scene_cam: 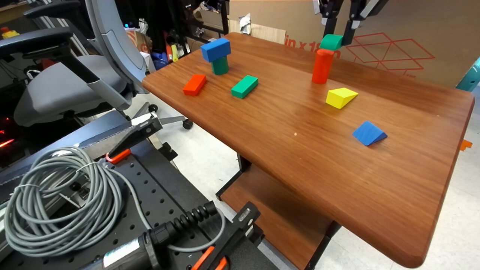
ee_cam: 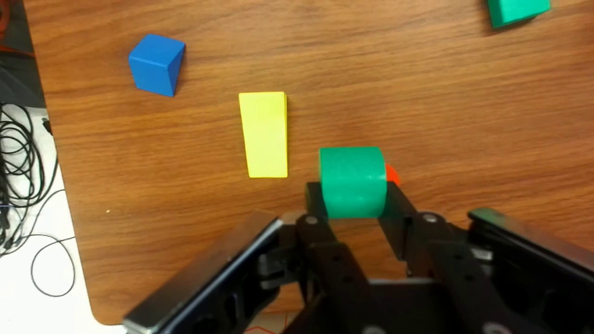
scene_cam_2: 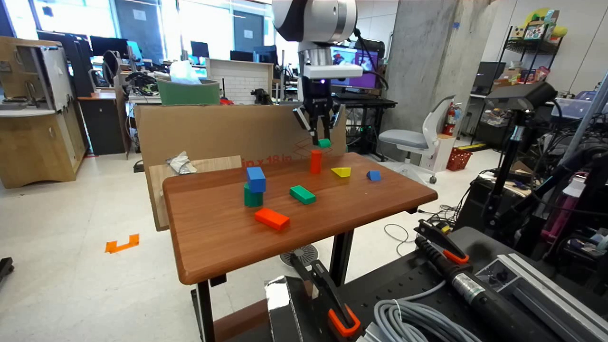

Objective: Put the semi cylinder on top of the orange cylinder

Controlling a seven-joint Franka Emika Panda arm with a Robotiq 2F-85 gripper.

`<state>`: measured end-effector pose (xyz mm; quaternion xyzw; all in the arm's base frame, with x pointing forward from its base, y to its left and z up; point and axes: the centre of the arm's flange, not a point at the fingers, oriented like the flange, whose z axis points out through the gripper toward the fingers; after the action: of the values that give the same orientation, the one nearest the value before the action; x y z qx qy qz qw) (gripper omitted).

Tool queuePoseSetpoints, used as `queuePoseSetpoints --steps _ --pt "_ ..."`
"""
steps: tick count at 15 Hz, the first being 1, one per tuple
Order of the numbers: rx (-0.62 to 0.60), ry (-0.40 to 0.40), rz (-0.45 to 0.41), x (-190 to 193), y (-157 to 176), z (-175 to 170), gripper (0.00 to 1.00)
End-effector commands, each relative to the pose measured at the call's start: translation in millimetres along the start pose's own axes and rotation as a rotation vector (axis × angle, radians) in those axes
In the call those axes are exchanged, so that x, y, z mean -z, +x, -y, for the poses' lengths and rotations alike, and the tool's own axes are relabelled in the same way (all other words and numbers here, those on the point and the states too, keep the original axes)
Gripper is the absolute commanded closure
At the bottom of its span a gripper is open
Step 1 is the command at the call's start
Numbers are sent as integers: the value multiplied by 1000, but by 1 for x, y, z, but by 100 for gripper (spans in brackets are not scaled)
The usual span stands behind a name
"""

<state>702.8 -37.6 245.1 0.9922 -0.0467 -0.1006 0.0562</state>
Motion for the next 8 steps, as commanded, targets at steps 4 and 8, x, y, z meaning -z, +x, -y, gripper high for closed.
queuePoseSetpoints --steps 4,8 --pt "18 -11 20 1 11 16 92" --pt "30 -5 15 2 10 23 92"
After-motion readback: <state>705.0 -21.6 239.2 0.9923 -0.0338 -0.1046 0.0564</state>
